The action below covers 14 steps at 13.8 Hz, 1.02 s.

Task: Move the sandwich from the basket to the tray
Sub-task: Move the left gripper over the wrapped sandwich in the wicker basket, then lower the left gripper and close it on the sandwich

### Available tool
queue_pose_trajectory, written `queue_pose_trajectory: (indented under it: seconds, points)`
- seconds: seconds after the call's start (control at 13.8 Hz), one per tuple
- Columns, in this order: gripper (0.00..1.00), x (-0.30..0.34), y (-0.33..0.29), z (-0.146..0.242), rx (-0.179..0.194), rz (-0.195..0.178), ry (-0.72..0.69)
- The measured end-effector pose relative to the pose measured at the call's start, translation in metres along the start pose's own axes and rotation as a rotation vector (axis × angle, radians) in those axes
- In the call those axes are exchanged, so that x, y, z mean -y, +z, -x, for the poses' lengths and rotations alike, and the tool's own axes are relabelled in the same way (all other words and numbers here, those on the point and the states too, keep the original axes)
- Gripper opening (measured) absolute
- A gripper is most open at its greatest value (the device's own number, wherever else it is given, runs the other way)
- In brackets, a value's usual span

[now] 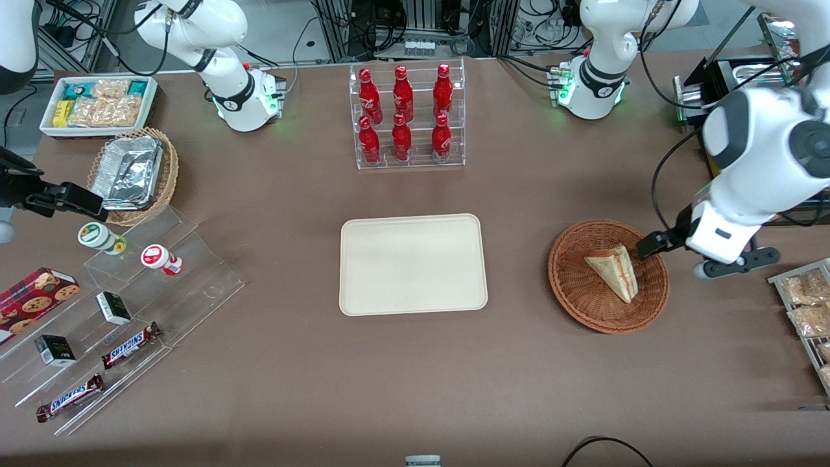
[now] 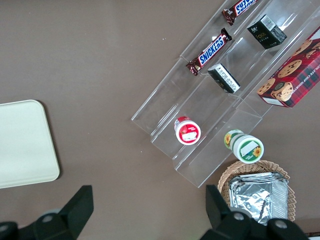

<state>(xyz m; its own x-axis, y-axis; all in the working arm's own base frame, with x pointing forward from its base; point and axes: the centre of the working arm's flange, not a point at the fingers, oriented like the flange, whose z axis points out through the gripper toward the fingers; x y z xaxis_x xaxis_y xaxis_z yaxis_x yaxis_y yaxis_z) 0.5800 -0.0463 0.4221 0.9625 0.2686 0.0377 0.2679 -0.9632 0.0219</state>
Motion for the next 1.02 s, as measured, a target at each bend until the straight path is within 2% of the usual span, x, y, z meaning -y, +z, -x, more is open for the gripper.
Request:
queue_pose_trajectory:
  seconds: [0.22,0.44,0.8,1.02]
  points:
    - [1.0,0.005,0.054,0.019,-0.04,0.017,-0.082]
    - [1.0,0.011,0.083,0.034,-0.028,0.013,-0.14]
    - [1.0,0.011,0.119,0.037,0.001,0.002,-0.186]
    - [1.0,0.011,0.131,0.038,-0.008,0.007,-0.205]
